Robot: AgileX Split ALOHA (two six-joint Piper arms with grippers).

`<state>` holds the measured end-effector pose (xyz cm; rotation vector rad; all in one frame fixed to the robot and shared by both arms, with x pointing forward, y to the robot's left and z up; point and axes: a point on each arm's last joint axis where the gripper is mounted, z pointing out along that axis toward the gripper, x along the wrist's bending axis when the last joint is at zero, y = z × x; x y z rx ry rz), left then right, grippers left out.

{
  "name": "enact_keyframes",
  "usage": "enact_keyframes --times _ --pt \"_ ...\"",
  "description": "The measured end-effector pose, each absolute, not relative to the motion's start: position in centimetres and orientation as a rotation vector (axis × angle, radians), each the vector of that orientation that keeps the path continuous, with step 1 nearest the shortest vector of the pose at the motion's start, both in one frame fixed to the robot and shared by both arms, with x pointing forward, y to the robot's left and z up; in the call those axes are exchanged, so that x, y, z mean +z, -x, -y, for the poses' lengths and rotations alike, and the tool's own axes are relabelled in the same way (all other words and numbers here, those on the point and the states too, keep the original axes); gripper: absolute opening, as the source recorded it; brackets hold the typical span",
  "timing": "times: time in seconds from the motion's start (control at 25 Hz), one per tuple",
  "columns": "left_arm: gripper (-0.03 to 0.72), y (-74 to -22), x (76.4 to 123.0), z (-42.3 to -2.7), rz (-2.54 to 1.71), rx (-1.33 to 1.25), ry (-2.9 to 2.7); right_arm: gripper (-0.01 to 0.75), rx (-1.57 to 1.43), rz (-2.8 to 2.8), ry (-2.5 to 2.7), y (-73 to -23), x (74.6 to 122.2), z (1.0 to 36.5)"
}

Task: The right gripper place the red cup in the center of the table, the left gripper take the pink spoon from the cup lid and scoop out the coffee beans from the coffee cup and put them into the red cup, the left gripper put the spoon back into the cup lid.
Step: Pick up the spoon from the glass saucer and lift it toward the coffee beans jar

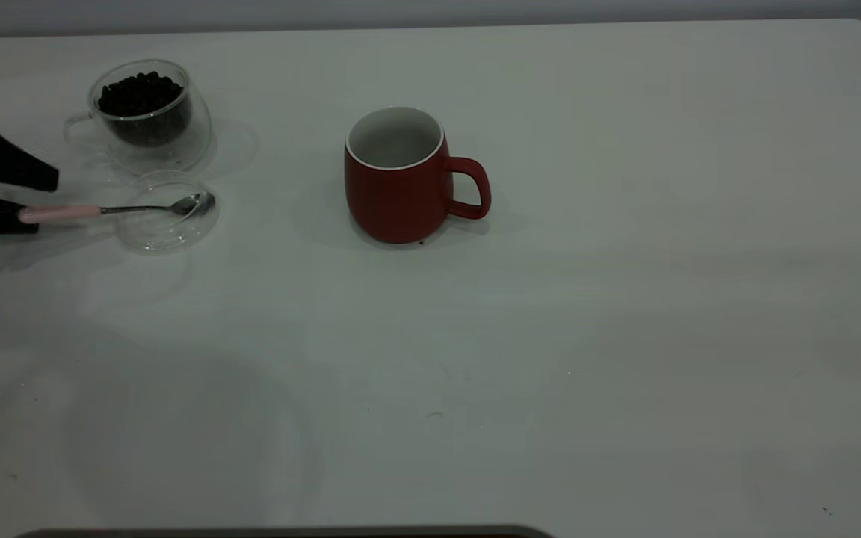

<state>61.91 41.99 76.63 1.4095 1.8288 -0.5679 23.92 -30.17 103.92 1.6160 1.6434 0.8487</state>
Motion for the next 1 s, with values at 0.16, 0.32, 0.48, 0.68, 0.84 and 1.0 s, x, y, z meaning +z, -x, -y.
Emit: enact_keyframes --times 0.16,0.32,0.48,0.68,0.84,1.0 --pt "0.583 -61.7 75.9 -41.7 -1.832 -0.595 -1.399 0.581 0.849 -1.643 -1.616 -23.9 103.9 30.2" --pt "0.583 -61.6 75.4 -41.4 -1.831 -0.622 -1.391 0.581 0.848 -1.644 -1.616 -23.9 103.9 30.2" --pt "0.583 -61.7 75.3 -41.0 -1.826 -0.631 -1.395 0.581 0.848 -1.644 -1.616 -23.9 103.9 30.2" --pt "0.555 -61.7 75.3 -40.9 -1.823 -0.633 -1.398 0.581 0.848 -1.644 -1.617 -23.9 103.9 30.2" --pt "0.477 -61.7 75.3 -40.8 -1.821 -0.633 -1.399 0.581 0.848 -1.644 -1.617 -23.9 103.9 30.2" --pt "0.369 -61.7 75.3 -40.8 -1.820 -0.635 -1.399 0.581 0.848 -1.644 -1.617 -23.9 103.9 30.2"
